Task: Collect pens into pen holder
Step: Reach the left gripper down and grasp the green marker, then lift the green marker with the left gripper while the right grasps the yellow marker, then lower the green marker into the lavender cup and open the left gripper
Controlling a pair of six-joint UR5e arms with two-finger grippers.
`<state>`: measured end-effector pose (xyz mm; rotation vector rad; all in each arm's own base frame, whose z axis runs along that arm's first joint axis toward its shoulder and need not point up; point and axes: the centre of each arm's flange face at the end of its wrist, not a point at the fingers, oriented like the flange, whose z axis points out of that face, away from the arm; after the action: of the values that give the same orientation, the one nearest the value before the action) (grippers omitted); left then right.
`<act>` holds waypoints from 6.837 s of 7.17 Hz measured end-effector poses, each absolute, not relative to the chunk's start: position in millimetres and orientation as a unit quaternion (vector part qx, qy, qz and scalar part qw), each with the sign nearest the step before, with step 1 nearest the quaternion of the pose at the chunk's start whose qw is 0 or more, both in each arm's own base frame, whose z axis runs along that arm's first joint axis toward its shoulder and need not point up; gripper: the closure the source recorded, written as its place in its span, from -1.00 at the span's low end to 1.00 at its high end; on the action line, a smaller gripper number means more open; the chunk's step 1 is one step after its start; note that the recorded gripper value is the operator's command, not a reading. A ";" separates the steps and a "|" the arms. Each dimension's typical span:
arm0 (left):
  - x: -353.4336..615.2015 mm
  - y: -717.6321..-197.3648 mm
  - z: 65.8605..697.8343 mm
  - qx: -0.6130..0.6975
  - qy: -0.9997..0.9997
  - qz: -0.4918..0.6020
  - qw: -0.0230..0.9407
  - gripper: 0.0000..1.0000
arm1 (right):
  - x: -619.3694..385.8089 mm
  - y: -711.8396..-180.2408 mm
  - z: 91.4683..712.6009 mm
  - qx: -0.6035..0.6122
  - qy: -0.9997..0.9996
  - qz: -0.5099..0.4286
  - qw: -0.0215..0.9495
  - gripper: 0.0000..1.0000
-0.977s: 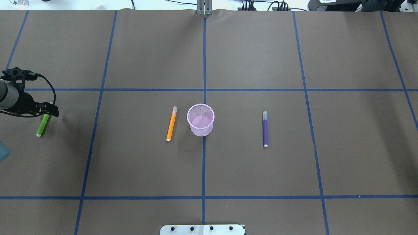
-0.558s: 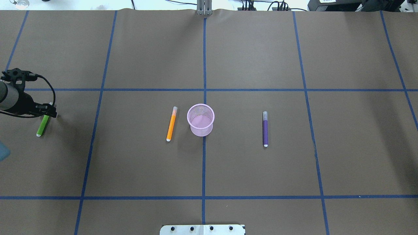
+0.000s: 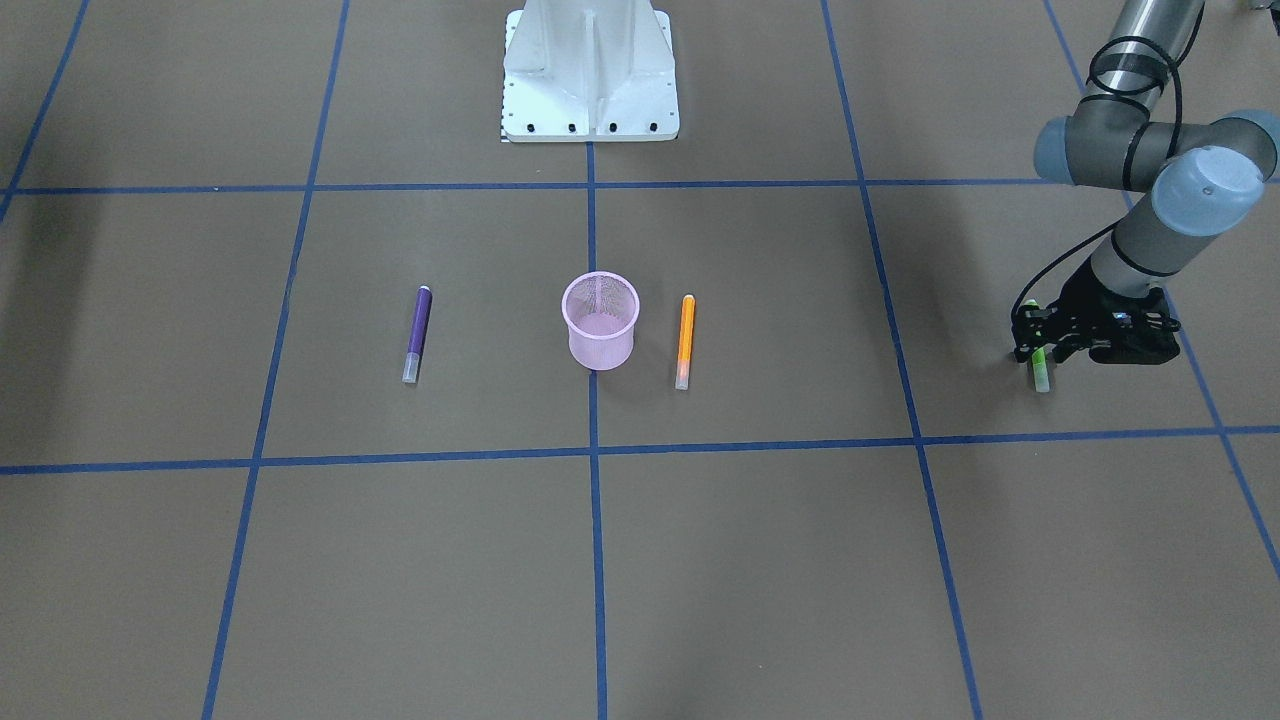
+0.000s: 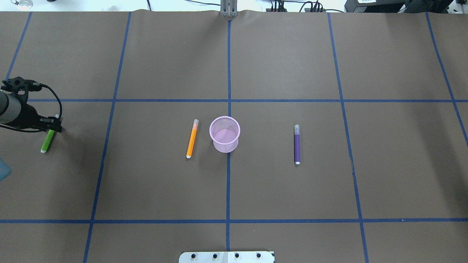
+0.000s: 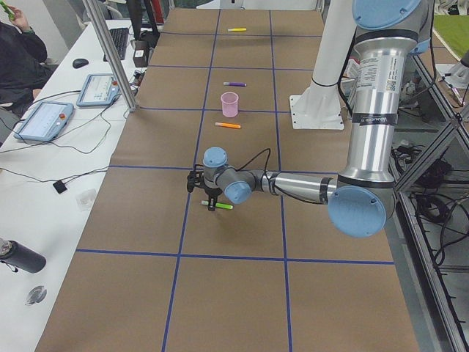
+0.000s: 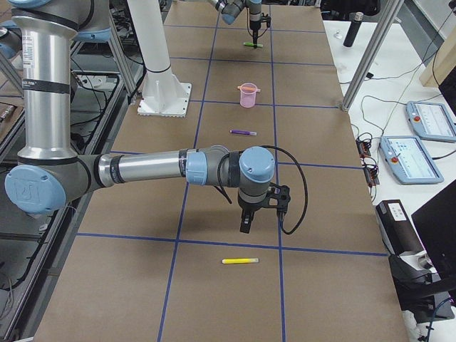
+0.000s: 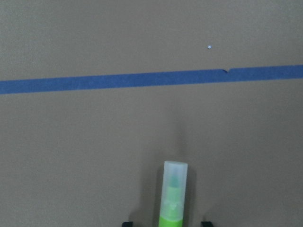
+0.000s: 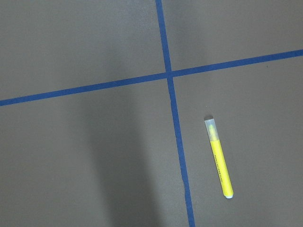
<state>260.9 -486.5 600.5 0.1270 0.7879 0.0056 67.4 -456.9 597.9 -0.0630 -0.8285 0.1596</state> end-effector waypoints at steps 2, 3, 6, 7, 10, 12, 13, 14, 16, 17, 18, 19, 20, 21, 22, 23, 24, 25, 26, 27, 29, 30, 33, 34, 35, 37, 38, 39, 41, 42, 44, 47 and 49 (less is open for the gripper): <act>260.5 -486.7 599.1 0.062 0.384 0.001 0.921 1.00 | 67.5 -456.9 598.4 -0.031 -0.401 0.077 0.912 -1.00; 260.2 -486.8 597.3 0.063 0.386 0.000 0.921 1.00 | 67.5 -457.0 598.7 -0.031 -0.401 0.077 0.912 -1.00; 255.2 -486.4 567.2 0.085 0.402 0.001 0.912 1.00 | 67.5 -459.3 595.5 -0.028 -0.402 0.076 0.912 -1.00; 250.2 -486.8 531.7 0.119 0.413 0.005 0.903 1.00 | 67.2 -460.5 591.8 -0.024 -0.404 0.074 0.912 -1.00; 237.4 -490.2 419.0 0.235 0.433 -0.022 0.870 1.00 | 64.8 -466.1 582.2 -0.013 -0.402 0.062 0.913 -1.00; 238.2 -500.3 344.2 0.295 0.462 -0.086 0.832 1.00 | 52.1 -467.5 585.7 -0.022 -0.401 0.052 0.914 -1.00; 242.7 -501.6 317.0 0.324 0.474 -0.121 0.810 1.00 | 49.5 -463.0 598.9 -0.031 -0.400 0.052 0.914 -1.00; 256.2 -500.4 296.7 0.344 0.482 -0.142 0.793 1.00 | 48.5 -461.4 619.5 -0.035 -0.400 0.052 0.914 -1.00; 307.5 -490.1 254.5 0.384 0.490 -0.163 0.765 1.00 | 46.3 -465.5 687.4 -0.020 -0.398 0.041 0.916 -1.00; 333.1 -483.5 246.5 0.399 0.485 -0.170 0.759 1.00 | 42.6 -468.5 719.0 -0.005 -0.388 0.030 0.921 -1.00; 357.3 -480.5 243.9 0.407 0.479 -0.173 0.758 1.00 | 38.8 -472.1 738.3 0.008 -0.374 0.021 0.927 -1.00; 375.3 -483.0 239.1 0.410 0.477 -0.174 0.758 1.00 | 34.2 -474.7 750.3 0.009 -0.365 0.015 0.931 -1.00; 386.1 -486.2 235.6 0.412 0.475 -0.174 0.758 1.00 | 24.0 -479.0 760.2 0.006 -0.360 0.006 0.933 -1.00; 391.0 -487.8 232.2 0.413 0.475 -0.174 0.757 1.00 | 8.1 -486.6 766.7 0.008 -0.355 -0.012 0.935 -0.99; 393.5 -488.0 227.8 0.414 0.477 -0.174 0.755 1.00 | -4.7 -490.6 773.9 0.010 -0.351 -0.026 0.936 -0.99; 395.7 -487.1 224.2 0.414 0.480 -0.173 0.754 1.00 | -12.1 -490.9 780.7 0.014 -0.350 -0.036 0.936 -0.97; 397.1 -486.3 222.4 0.414 0.481 -0.172 0.753 1.00 | -15.9 -489.2 785.7 0.016 -0.350 -0.041 0.936 -0.93; 397.8 -486.1 221.9 0.414 0.481 -0.172 0.753 1.00 | -18.0 -487.2 789.1 0.014 -0.352 -0.043 0.935 -0.85; 398.3 -486.0 222.0 0.414 0.482 -0.172 0.753 1.00 | -19.5 -484.6 793.3 0.009 -0.355 -0.043 0.934 -0.72; 398.5 -485.9 221.9 0.413 0.482 -0.171 0.753 1.00 | -20.7 -482.3 797.4 0.004 -0.358 -0.042 0.933 -0.47; 400.5 -485.0 222.8 0.412 0.482 -0.170 0.754 1.00 | -24.4 -480.5 800.2 -0.002 -0.362 -0.044 0.931 -0.19; 401.8 -484.0 223.2 0.412 0.482 -0.169 0.755 1.00 | -26.4 -480.4 800.5 -0.003 -0.363 -0.046 0.931 -0.06; 402.7 -483.2 223.6 0.411 0.482 -0.168 0.755 1.00 | -30.7 -479.4 801.2 -0.006 -0.363 -0.049 0.931 -0.05; 402.7 -483.1 223.6 0.411 0.482 -0.168 0.755 1.00 | -32.5 -479.3 801.2 -0.006 -0.363 -0.051 0.931 -0.05; 403.0 -482.9 223.6 0.411 0.482 -0.168 0.755 1.00 | -34.4 -479.1 801.3 -0.007 -0.362 -0.054 0.931 0.02; 403.0 -482.8 223.6 0.411 0.482 -0.167 0.755 1.00 | -36.5 -478.7 801.6 -0.008 -0.362 -0.056 0.931 0.99; 403.1 -482.8 223.6 0.411 0.482 -0.167 0.755 1.00 | -36.6 -478.3 801.8 -0.008 -0.361 -0.056 0.931 1.00; 403.0 -482.7 223.2 0.412 0.482 -0.167 0.755 1.00 | -37.0 -479.2 800.9 -0.007 -0.361 -0.057 0.931 1.00; 408.3 -478.3 221.8 0.410 0.485 -0.163 0.755 1.00 | -38.3 -486.1 787.7 0.005 -0.364 -0.060 0.929 1.00; 416.7 -470.7 214.7 0.412 0.491 -0.159 0.751 1.00 | -39.6 -494.2 767.7 0.019 -0.367 -0.058 0.928 1.00; 448.4 -437.8 195.7 0.425 0.509 -0.156 0.732 1.00 | -43.1 -512.3 707.1 0.054 -0.385 -0.034 0.921 1.00; 503.5 -401.8 171.7 0.452 0.502 -0.134 0.725 1.00 | -47.4 -536.6 620.7 0.117 -0.414 -0.046 0.902 1.00; 547.2 -399.5 144.1 0.464 0.494 -0.094 0.730 1.00 | -51.4 -546.5 592.4 0.134 -0.428 -0.058 0.892 1.00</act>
<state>547.2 -399.5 144.1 1.0217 1.0871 -0.2066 -51.4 -546.5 592.4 0.2788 -0.8889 -0.1201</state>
